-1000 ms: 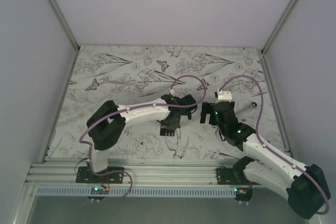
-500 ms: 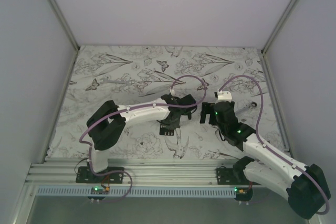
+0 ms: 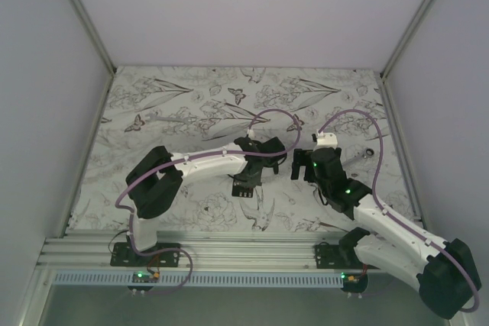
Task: Snap on the fuse box
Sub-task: Install the fuse at the fuse box base.
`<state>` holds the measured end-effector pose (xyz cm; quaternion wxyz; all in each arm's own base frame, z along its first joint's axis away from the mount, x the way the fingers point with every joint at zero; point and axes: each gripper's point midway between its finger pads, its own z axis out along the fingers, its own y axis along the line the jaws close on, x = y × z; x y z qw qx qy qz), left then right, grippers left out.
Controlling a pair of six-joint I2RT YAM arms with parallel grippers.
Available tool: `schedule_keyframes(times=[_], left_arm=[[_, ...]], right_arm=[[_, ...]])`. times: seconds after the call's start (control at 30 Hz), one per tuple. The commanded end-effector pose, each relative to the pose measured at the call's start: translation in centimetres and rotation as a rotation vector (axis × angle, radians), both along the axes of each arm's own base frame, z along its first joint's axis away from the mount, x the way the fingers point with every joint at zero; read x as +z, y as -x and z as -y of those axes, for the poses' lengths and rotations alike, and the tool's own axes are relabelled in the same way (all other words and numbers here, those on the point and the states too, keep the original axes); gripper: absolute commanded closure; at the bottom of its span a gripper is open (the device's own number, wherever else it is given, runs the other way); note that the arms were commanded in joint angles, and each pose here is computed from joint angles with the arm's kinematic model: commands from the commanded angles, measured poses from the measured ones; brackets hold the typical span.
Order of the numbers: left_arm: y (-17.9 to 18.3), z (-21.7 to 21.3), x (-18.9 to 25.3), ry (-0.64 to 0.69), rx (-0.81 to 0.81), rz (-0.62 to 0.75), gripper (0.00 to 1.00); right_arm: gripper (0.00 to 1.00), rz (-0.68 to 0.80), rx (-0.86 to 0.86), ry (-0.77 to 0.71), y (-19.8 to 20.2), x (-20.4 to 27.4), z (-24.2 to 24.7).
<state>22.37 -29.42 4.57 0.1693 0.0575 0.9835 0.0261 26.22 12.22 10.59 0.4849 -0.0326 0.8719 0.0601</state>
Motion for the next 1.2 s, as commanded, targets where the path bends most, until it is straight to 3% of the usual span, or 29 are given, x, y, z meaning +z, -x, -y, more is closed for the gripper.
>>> schedule_keyframes(times=[0.0,0.47,1.17], left_arm=[[0.2,-0.7,-0.4,-0.047,-0.011,-0.027,1.0],[1.0,-0.7,-1.8,-0.059,-0.007,-0.078,1.0],[1.5,-3.2,-3.9,-0.081,0.137,-0.125,1.0]], right_arm=[[0.0,0.024,-0.015,-0.024,-0.5,0.7,-0.1],[0.0,0.018,-0.011,-0.021,-0.5,0.5,-0.2],[0.0,0.019,-0.008,-0.024,-0.5,0.6,-0.2]])
